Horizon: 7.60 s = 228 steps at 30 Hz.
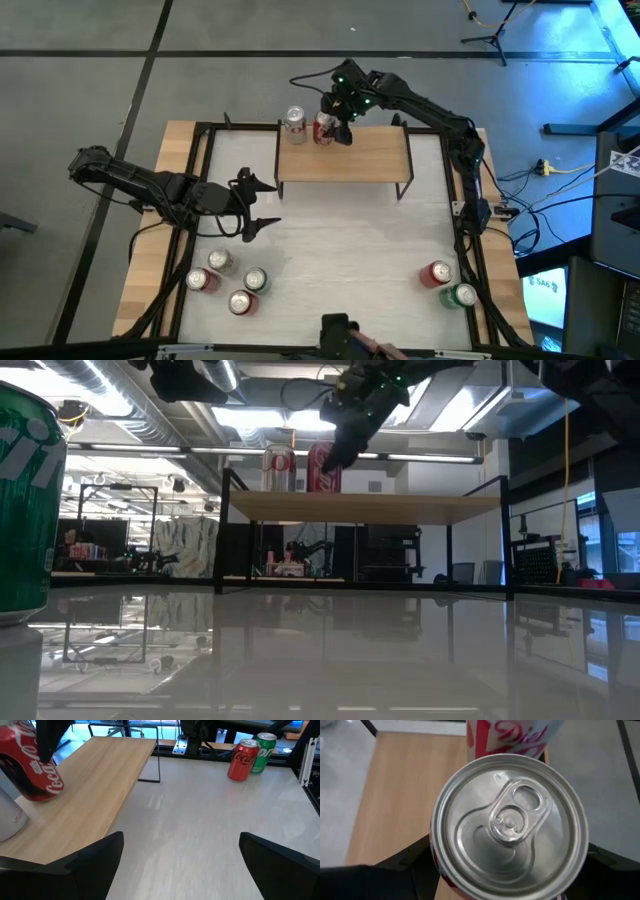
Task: Place canned beverage on shelf
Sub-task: Put the top red-white soda can on the shelf, then put the left green soda can on the shelf
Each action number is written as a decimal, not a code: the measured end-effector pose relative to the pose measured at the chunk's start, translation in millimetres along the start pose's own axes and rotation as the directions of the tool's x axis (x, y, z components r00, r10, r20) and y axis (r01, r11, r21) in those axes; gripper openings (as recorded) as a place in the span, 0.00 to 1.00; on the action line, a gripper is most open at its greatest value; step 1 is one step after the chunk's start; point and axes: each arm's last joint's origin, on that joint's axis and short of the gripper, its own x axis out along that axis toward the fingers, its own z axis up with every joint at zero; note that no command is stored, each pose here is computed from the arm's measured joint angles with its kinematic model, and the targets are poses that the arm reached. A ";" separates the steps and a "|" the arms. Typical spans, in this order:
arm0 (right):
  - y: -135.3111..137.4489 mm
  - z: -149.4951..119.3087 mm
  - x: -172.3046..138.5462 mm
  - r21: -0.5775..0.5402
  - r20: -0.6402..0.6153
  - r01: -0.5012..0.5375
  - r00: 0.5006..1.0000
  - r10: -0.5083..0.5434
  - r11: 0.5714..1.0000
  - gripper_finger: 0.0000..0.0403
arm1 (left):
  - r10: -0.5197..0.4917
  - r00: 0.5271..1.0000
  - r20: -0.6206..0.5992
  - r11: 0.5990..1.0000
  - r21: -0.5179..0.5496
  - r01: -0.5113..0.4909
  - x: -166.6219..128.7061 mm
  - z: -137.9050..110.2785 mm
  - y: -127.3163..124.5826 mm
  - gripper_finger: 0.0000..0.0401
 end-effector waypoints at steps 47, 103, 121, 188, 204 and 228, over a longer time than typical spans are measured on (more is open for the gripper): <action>-0.3 -1.1 -0.6 0.060 -0.047 0.065 0.997 -0.062 0.996 0.76 | 0.000 1.000 0.000 1.000 0.000 0.000 0.0 0.0 0.0 0.97; -0.1 -0.4 -0.8 0.080 -0.032 0.049 0.998 -0.047 0.996 0.76 | 0.000 1.000 0.000 1.000 0.000 0.000 0.0 0.0 0.0 0.97; 0.8 -0.4 -0.6 0.075 -0.024 0.025 0.999 -0.024 0.997 0.82 | 0.000 1.000 0.000 1.000 0.000 0.000 0.0 0.0 0.0 0.97; 202.0 34.2 -157.9 -0.166 -0.118 -0.281 0.957 0.264 0.945 0.96 | -0.214 0.968 0.134 0.941 -0.238 0.241 19.7 11.2 -31.7 0.96; 219.2 -55.0 -113.5 -0.063 0.071 -0.309 0.947 0.313 0.949 0.96 | -0.181 0.983 -0.003 0.966 -0.188 0.178 25.5 49.9 -71.2 0.94; 263.6 -77.7 -44.0 -0.094 0.191 -0.499 0.840 0.507 0.862 0.96 | -0.234 0.729 -0.644 0.900 -0.426 -0.087 -4.8 10.8 -113.1 0.94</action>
